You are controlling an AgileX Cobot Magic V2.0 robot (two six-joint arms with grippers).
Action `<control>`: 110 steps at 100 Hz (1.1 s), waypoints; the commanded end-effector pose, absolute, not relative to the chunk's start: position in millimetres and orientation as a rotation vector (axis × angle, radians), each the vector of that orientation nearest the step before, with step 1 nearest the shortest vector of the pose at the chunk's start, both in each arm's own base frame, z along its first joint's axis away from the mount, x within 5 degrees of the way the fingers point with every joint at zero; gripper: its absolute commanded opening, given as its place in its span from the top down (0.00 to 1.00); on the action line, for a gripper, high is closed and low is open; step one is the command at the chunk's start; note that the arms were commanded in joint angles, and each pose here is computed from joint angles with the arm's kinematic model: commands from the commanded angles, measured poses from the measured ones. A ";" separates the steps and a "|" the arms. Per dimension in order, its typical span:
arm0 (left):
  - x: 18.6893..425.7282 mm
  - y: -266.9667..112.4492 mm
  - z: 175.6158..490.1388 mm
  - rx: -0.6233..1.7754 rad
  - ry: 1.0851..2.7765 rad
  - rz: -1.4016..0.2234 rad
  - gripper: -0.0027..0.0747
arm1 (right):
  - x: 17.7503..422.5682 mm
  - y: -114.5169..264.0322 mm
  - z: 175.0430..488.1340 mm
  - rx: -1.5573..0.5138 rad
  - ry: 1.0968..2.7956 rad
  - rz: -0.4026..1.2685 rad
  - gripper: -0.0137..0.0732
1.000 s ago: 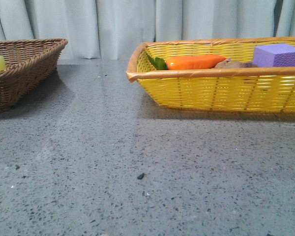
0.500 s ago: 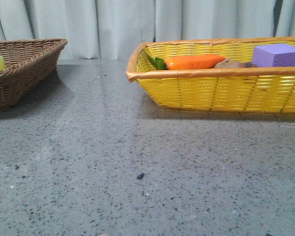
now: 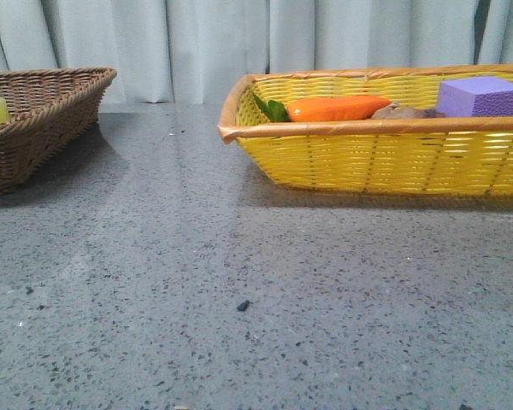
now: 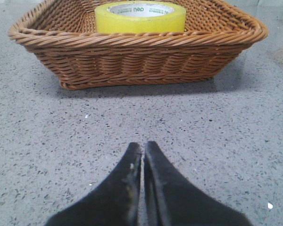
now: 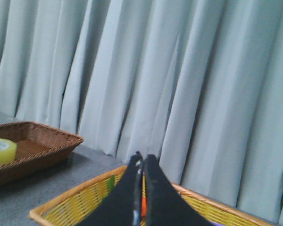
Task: Transfer tape with both arms
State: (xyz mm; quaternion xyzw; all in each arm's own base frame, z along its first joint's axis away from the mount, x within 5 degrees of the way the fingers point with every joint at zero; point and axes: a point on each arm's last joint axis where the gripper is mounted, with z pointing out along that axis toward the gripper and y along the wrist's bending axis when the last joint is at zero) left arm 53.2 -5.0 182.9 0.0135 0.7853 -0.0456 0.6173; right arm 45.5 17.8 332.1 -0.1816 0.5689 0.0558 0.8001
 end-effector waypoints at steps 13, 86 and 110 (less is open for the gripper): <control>52.8 -4.8 186.2 0.020 1.735 -0.111 0.99 | 44.1 14.8 330.1 -0.253 1.090 0.067 0.92; 52.8 -4.8 186.2 0.020 1.735 -0.111 0.99 | 54.4 -4.6 209.3 0.099 1.424 -0.023 0.92; 52.8 -4.8 186.2 0.020 1.735 -0.111 0.99 | 54.3 -5.0 183.0 0.115 1.713 -0.040 0.92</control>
